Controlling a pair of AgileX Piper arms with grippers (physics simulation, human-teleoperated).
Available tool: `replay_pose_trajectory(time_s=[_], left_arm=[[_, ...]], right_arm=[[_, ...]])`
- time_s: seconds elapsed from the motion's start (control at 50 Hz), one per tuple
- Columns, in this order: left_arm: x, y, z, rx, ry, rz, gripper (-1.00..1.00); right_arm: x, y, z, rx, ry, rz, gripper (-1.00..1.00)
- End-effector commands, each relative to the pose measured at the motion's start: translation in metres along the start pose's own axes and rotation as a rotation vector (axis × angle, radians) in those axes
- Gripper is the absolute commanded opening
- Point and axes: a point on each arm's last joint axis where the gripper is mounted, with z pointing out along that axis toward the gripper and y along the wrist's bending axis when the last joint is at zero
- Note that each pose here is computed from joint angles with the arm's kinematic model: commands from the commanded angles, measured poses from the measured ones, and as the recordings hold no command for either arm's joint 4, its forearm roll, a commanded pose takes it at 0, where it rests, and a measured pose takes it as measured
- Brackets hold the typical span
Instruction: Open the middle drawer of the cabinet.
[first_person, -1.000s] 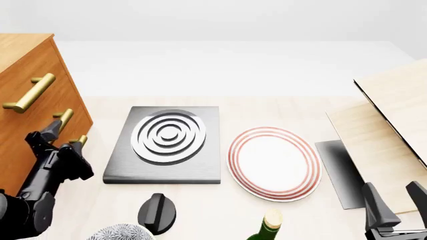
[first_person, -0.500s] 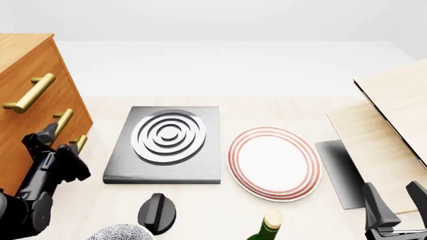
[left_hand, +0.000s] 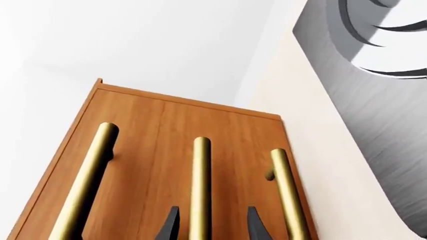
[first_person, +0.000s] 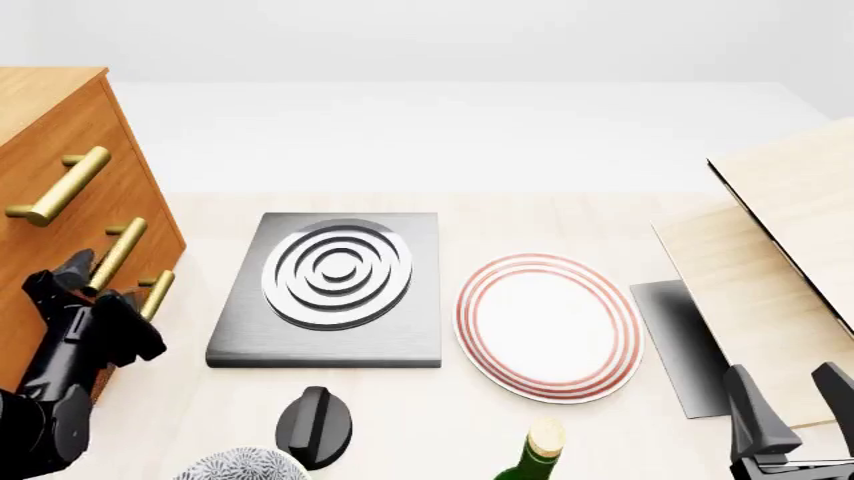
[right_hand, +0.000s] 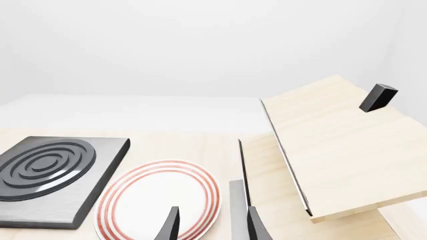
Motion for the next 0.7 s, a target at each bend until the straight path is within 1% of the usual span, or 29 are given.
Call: replay_pose_trajectory(time_s=[0.02, 0.32, 0.42, 0.44, 0.7], left_arm=[[0.001, 0.003, 0.0, -0.014, 0.004, -0.008, 1.0], [0.005, 0.001, 0.013, -0.019, 0.017, -0.002, 1.0], [0.007, 0.003, 0.011, -0.025, 0.024, -0.009, 1.0], [0.008, 0.004, 0.012, -0.027, 0.027, -0.009, -1.0], [0.005, 0.005, 0.007, -0.027, 0.016, -0.001, -1.0]], right_arm=[[-0.001, 0.0, -0.001, 0.006, -0.008, 0.002, 1.0], [-0.001, 0.0, -0.001, 0.006, -0.008, 0.002, 1.0], [-0.001, 0.0, -0.001, 0.006, -0.008, 0.002, 1.0], [-0.001, 0.0, -0.001, 0.006, -0.008, 0.002, 1.0], [-0.001, 0.0, -0.001, 0.006, -0.008, 0.002, 1.0]])
